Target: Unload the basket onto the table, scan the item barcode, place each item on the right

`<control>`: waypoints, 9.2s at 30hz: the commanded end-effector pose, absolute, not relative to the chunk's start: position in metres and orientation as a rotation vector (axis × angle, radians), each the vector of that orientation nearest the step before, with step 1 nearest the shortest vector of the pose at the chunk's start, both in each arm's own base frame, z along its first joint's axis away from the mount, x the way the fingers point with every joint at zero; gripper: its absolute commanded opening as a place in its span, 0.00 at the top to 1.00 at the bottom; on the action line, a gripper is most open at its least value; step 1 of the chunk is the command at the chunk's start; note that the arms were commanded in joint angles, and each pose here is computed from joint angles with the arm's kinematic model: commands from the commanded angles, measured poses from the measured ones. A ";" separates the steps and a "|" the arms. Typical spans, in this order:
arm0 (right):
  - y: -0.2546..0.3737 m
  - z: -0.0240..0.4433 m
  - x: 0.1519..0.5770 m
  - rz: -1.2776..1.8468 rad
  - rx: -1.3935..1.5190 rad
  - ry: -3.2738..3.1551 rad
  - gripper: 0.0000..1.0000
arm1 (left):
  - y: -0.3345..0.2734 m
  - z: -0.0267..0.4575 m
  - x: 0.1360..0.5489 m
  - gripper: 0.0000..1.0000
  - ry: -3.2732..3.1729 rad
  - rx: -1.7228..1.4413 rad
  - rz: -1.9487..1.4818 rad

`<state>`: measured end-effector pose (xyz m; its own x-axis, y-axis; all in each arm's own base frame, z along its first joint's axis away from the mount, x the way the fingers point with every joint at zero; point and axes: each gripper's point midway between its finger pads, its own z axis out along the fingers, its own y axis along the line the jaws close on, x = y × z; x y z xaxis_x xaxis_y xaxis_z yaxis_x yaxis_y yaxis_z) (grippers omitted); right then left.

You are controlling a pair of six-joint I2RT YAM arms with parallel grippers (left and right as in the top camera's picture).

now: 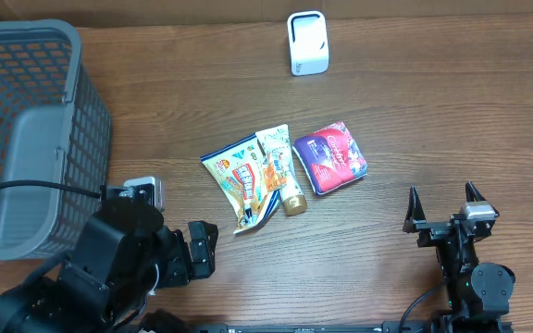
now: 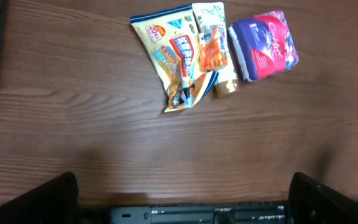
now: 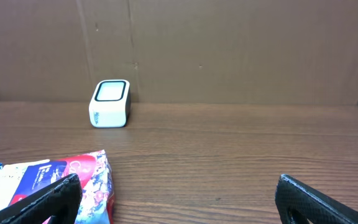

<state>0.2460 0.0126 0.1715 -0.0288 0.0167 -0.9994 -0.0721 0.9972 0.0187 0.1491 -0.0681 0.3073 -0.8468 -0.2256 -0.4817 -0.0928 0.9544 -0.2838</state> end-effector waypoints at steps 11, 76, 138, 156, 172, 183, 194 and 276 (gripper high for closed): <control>0.011 0.170 0.246 0.062 -0.039 1.593 0.00 | -0.076 0.261 0.174 0.00 2.640 -0.276 -0.248; 0.011 0.170 0.246 0.062 -0.039 1.593 0.00 | -0.102 0.183 0.234 0.01 1.957 0.412 -0.483; 0.011 0.170 0.246 0.062 -0.039 1.593 0.00 | -0.133 0.273 0.209 0.00 1.494 0.441 -0.794; 0.081 0.195 0.226 0.469 -0.301 1.482 0.00 | -0.090 0.312 0.230 0.00 2.187 0.389 -0.435; 0.124 0.330 0.146 0.519 -0.690 0.964 0.00 | -0.105 0.252 0.271 0.00 2.467 0.238 -0.589; 0.131 0.390 0.198 0.725 -0.801 1.467 0.00 | -0.107 0.251 0.269 0.00 2.477 0.241 -0.608; 0.146 0.380 0.248 1.470 -0.710 1.700 0.00 | -0.092 0.277 0.279 0.00 2.431 0.168 -0.495; 0.206 0.025 0.352 -0.390 -0.533 2.775 0.96 | -0.034 0.274 0.315 0.00 2.719 -0.134 -0.033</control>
